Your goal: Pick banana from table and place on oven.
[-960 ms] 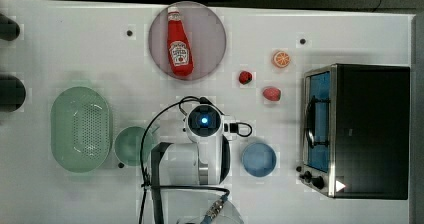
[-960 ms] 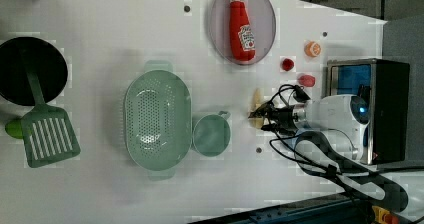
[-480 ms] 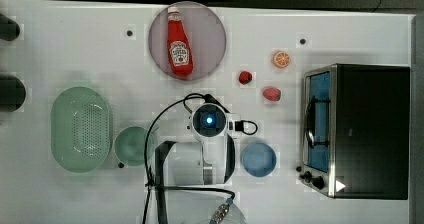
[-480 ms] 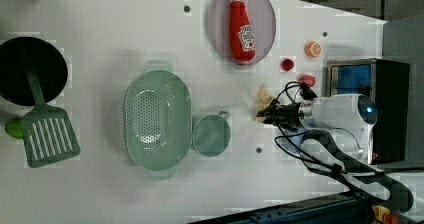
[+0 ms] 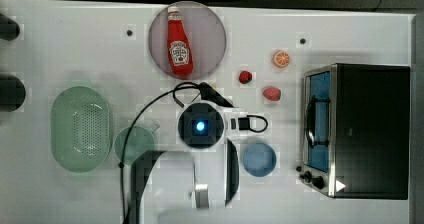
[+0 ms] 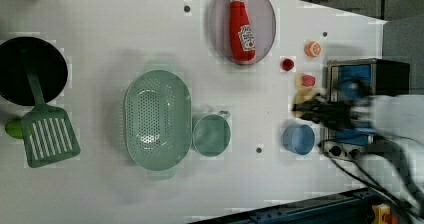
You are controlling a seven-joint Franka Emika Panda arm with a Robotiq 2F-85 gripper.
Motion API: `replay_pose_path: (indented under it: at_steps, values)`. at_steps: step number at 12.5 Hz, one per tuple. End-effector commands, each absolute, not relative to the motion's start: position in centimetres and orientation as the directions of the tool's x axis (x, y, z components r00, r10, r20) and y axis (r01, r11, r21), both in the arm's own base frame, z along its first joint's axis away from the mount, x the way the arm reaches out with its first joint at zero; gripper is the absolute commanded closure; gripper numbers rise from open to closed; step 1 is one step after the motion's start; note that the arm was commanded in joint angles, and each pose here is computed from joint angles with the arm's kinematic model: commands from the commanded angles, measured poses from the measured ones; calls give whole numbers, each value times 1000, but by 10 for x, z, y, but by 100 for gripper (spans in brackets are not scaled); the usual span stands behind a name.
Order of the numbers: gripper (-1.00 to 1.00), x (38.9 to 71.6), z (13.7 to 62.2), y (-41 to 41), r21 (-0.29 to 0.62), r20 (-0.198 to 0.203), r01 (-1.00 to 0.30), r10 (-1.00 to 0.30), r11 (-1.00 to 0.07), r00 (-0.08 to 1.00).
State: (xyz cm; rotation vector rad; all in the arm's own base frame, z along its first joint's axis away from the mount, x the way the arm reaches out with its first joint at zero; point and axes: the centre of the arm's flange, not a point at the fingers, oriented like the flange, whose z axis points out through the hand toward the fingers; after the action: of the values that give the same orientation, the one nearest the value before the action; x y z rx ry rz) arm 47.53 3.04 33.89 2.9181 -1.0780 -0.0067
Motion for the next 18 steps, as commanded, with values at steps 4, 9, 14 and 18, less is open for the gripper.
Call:
replay_pose_path:
  at_steps: [4,9,14,18]
  values:
    - [50,450,547,1,-52,68,-706,-708,-706,703]
    - [50,437,583,-55,-44,13,-757,-758,-652,652]
    - [50,431,536,-205,-56,-37,-722,-721,-690,692]
    - [50,436,491,-311,-33,86,-573,-574,-819,815]
